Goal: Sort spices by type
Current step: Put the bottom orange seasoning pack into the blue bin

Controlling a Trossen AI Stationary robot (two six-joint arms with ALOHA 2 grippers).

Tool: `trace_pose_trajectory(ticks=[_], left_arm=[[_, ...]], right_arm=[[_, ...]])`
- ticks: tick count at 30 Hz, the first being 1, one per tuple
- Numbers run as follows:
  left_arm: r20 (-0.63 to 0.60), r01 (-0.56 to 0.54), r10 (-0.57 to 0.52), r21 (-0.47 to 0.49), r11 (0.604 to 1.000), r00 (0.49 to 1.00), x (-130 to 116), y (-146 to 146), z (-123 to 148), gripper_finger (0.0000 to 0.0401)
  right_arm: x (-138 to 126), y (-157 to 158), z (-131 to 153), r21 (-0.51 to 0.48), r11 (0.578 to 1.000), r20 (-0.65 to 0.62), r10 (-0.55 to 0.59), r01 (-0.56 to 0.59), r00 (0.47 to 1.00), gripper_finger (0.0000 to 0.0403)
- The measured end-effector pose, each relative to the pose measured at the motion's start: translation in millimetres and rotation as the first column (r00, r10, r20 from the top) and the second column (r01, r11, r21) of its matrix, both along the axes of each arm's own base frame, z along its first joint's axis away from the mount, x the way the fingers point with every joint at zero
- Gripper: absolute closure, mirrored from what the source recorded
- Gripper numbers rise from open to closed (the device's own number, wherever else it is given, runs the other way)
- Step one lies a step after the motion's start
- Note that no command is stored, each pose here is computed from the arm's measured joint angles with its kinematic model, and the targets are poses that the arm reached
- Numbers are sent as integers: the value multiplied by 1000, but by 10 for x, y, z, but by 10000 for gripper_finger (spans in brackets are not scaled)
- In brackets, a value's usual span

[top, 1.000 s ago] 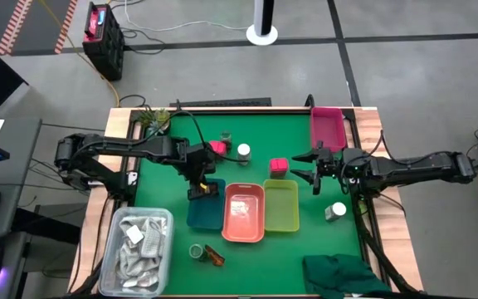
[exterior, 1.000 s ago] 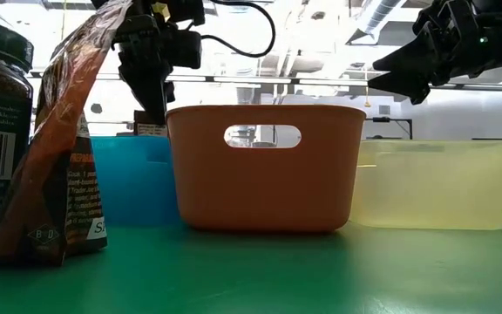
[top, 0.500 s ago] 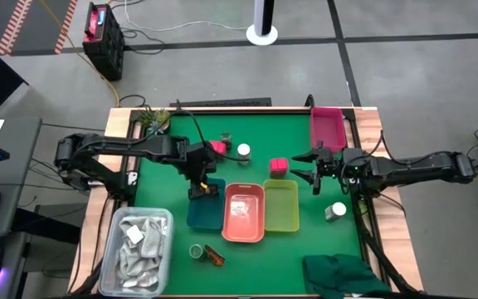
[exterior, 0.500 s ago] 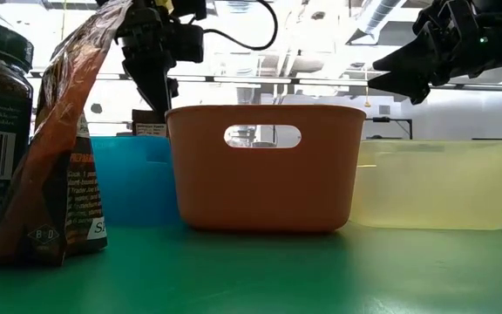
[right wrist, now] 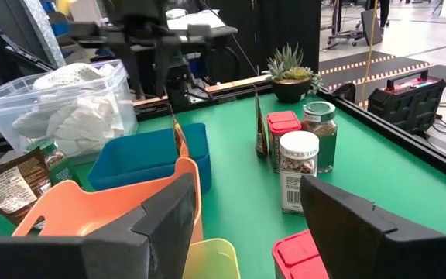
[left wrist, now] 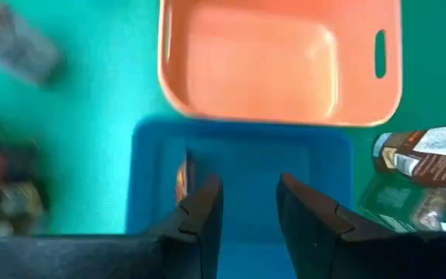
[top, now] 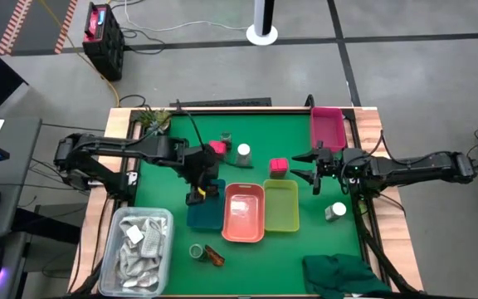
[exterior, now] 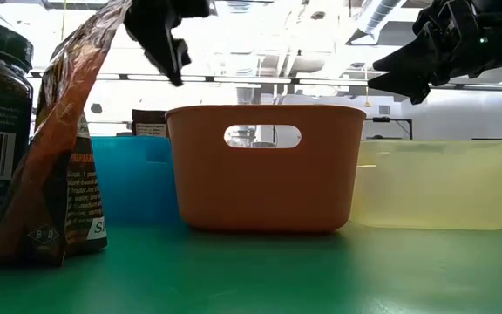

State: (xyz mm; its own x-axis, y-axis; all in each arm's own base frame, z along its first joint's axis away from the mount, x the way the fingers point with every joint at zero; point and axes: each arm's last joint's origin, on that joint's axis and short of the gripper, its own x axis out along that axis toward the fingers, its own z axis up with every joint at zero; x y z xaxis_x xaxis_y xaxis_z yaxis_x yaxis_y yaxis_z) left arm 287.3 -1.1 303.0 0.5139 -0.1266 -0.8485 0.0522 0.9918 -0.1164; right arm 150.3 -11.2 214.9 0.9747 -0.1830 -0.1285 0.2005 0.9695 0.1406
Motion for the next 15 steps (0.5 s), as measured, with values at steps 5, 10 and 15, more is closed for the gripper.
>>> trace_pose_trajectory(ticks=[5,10,15], left_arm=[[98,86,-94,74,994,991,55,-320,102,286],[125,125,-125,15,992,984,23,-660,123,286],[163,128,-122,-22,992,979,-32,-978,152,287]], right_arm=[[-1,0,-1,0,1000,-1,0,0,1000,143],[0,0,-1,-3,1000,-2,0,0,1000,143],[-1,0,-2,-3,1000,-2,0,0,1000,143]])
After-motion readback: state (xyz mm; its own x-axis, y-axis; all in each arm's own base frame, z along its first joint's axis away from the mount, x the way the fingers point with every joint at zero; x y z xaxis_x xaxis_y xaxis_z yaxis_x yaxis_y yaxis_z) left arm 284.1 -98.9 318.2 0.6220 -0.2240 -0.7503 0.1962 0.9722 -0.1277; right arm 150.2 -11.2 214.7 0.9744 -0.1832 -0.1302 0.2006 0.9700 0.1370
